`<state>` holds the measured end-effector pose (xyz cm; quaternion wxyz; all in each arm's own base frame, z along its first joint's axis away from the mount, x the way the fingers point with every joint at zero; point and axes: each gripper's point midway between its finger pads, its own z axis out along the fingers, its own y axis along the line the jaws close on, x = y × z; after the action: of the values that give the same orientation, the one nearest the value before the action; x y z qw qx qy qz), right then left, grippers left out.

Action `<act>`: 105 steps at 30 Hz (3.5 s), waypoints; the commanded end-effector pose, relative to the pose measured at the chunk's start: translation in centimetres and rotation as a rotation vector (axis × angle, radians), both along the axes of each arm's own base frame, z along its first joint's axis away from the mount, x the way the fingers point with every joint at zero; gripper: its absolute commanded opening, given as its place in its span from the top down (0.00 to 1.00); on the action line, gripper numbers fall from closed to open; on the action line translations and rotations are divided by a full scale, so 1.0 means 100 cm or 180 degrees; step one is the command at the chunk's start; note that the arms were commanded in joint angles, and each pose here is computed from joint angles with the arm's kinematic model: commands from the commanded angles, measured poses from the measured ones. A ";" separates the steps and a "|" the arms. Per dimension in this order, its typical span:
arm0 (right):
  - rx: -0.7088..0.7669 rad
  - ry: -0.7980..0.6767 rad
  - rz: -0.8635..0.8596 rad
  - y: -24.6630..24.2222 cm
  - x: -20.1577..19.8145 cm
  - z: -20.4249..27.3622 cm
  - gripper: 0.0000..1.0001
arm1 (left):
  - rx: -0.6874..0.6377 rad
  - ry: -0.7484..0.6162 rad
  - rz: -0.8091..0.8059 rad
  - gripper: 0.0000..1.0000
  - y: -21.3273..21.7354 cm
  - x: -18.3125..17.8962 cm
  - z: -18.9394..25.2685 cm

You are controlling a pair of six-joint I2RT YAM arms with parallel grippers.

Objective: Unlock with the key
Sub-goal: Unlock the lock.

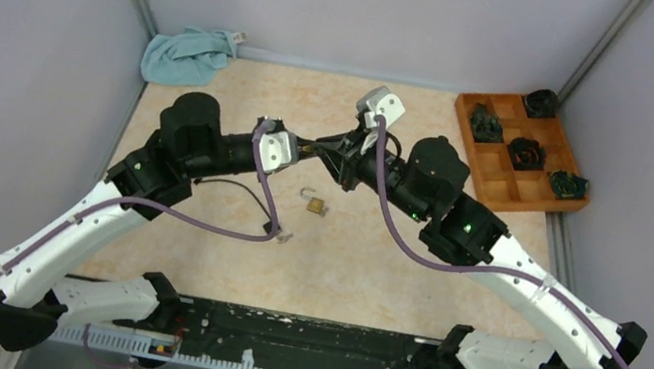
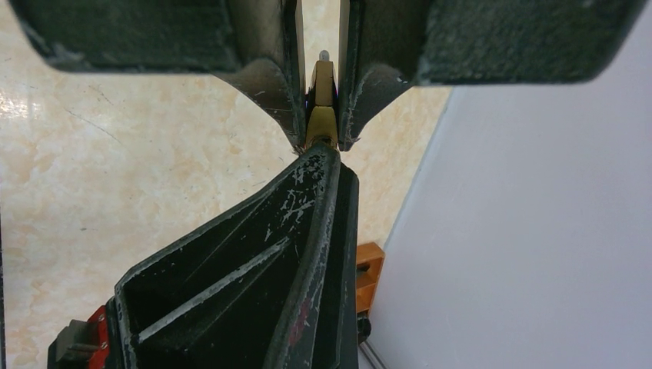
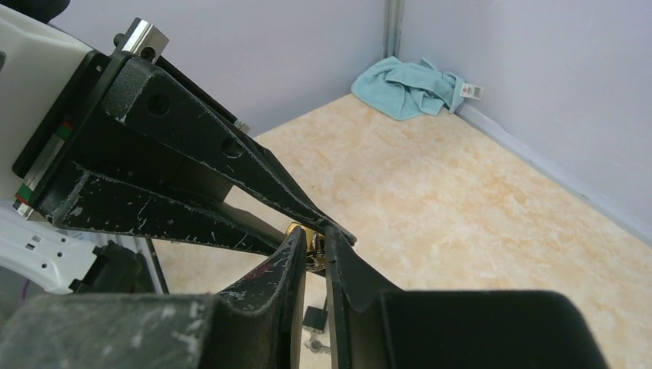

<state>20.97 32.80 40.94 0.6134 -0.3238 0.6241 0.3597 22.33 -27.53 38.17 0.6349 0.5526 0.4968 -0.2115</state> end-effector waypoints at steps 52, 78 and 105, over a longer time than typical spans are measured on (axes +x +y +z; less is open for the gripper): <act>0.0786 0.1210 -0.1411 0.021 0.066 -0.038 1.00 | -0.0290 -0.2026 0.1256 1.00 0.025 0.062 0.080; 0.2062 0.0761 -0.0526 -0.061 -0.005 0.078 0.49 | -0.1382 -0.1020 0.0086 1.00 0.005 -0.020 0.128; 0.2209 -0.0027 0.0371 -0.038 -0.030 0.070 0.55 | -0.1877 0.0669 -0.0605 1.00 -0.014 -0.050 0.140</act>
<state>19.21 30.02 43.32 0.6440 -0.1346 0.5101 0.5540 18.53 -29.73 49.91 0.6771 0.3676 0.4526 -0.4490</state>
